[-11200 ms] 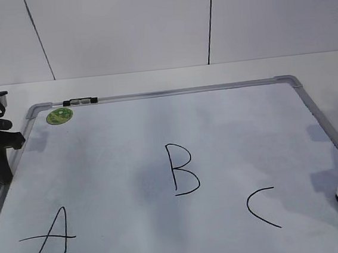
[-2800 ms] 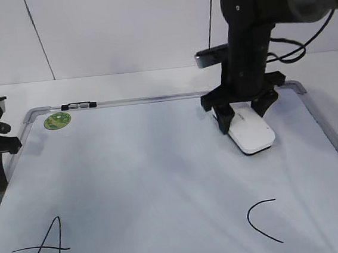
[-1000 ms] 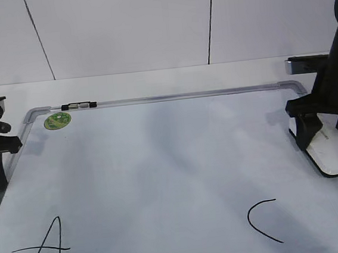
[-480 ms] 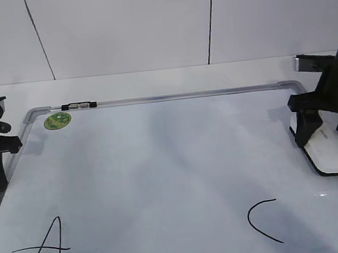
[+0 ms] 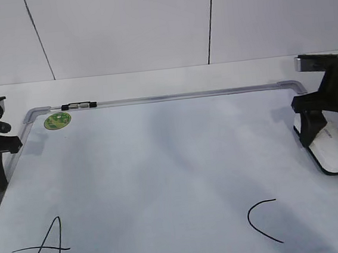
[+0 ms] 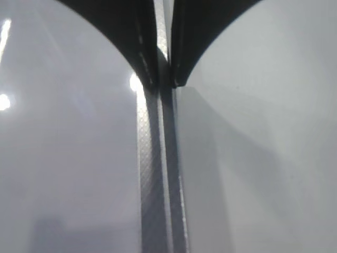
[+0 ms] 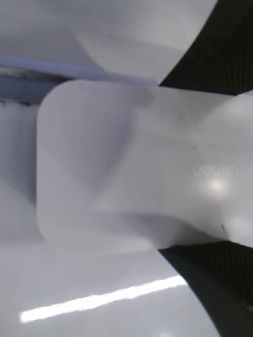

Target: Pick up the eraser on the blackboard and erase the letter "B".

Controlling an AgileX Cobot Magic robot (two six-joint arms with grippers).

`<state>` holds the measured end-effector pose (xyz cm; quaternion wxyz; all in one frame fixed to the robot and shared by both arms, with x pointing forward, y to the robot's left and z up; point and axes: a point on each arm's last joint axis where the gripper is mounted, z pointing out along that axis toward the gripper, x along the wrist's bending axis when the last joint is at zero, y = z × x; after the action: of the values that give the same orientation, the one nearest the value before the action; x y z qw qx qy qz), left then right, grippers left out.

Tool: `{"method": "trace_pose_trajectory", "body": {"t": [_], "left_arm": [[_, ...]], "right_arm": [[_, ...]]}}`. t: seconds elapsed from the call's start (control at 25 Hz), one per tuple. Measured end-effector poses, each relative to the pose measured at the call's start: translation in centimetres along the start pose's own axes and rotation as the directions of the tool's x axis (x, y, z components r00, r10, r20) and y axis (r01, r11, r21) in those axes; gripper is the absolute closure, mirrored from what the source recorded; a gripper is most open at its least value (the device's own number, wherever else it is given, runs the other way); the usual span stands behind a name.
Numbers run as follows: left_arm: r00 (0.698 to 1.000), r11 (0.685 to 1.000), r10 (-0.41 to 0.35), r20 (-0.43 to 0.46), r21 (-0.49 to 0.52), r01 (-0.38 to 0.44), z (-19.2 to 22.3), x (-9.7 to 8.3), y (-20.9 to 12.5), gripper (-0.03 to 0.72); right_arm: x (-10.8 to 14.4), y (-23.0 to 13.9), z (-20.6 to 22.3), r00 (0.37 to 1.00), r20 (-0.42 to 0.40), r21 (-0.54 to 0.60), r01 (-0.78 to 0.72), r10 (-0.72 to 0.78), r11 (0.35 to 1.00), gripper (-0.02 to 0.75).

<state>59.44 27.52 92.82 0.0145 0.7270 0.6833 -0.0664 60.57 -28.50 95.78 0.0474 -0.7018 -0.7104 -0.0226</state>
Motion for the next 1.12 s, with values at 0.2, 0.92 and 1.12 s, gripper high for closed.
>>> {"method": "trace_pose_trajectory", "body": {"t": [0.2,0.92,1.12], "left_arm": [[1.000,1.000,0.000,0.000,0.000,0.000,0.0,0.0,0.0,0.657],[1.000,1.000,-0.002,0.001,0.000,0.002,0.0,0.0,0.0,0.657],[1.000,1.000,-0.002,0.001,0.000,0.002,0.0,0.0,0.0,0.657]], "right_arm": [[0.0,0.0,0.0,1.000,0.005,0.000,0.003,-0.003,1.000,0.211],[0.1,0.0,-0.1,1.000,-0.008,0.002,-0.005,0.005,1.000,0.108],[0.2,0.3,-1.1,1.000,-0.010,0.007,-0.008,0.008,1.000,0.087]]}}
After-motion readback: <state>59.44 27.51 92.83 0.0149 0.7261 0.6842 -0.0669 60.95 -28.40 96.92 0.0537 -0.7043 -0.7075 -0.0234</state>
